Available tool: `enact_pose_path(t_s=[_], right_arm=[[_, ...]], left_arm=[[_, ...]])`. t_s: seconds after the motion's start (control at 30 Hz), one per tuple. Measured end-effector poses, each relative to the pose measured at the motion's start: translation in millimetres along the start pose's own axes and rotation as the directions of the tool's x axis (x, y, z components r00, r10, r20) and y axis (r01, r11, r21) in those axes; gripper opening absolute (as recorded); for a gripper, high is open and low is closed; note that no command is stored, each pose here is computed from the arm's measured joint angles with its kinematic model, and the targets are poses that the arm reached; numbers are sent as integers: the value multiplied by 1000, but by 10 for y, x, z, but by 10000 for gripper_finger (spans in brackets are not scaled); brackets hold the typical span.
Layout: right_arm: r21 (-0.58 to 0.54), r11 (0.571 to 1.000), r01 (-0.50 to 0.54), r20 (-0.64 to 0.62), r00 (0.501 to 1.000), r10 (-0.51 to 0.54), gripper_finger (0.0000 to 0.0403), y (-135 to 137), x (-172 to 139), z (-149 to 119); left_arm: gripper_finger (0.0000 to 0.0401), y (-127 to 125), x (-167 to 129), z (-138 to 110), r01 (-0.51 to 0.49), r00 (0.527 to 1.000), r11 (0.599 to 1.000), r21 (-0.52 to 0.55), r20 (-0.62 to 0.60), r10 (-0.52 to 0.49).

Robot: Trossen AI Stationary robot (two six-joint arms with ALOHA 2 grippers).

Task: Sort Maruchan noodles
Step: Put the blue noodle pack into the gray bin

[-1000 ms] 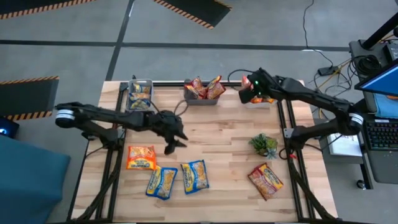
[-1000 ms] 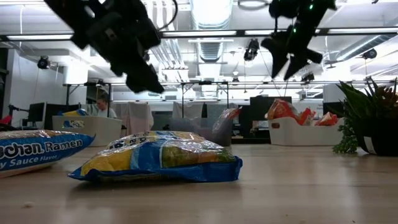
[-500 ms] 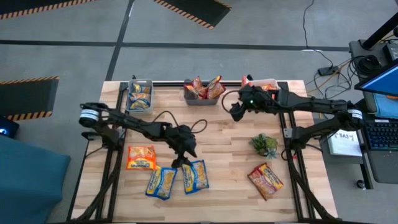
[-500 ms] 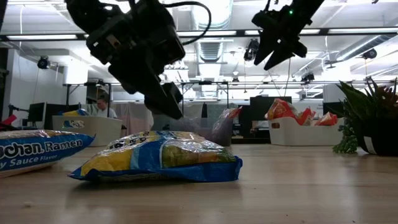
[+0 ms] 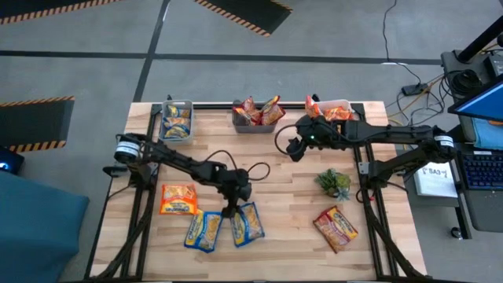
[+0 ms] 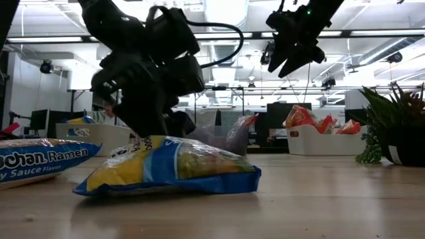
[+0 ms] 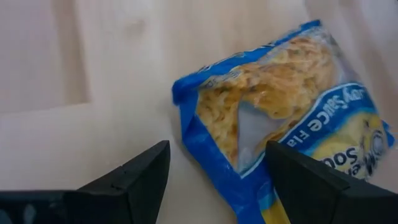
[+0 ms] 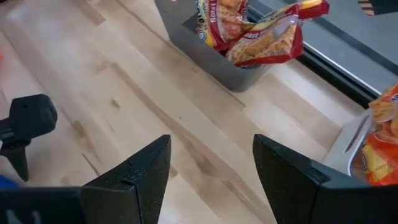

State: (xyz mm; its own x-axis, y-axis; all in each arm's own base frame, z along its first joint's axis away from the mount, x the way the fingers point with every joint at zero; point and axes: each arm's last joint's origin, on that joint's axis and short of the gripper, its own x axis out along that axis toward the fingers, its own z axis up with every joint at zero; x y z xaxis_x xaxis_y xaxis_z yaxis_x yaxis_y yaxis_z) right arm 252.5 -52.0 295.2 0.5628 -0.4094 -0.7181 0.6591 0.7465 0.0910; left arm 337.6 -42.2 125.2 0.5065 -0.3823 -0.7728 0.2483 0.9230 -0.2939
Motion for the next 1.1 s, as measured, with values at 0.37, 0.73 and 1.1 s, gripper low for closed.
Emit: enact_pose_path(t_s=[0.37,0.73,1.1], right_arm=[[-12,1000,-27,-3,1000,27,215,82,-37,-42],[-10,999,-41,0,999,41,215,120,-51,-56],[-65,998,-11,82,997,16,215,118,75,-116]], left_arm=[[248,-165,55,-12,29,999,998,-53,-14,-30],[118,-168,180,-16,25,1000,999,-25,13,-25],[6,-148,-77,24,-135,991,990,42,7,135]])
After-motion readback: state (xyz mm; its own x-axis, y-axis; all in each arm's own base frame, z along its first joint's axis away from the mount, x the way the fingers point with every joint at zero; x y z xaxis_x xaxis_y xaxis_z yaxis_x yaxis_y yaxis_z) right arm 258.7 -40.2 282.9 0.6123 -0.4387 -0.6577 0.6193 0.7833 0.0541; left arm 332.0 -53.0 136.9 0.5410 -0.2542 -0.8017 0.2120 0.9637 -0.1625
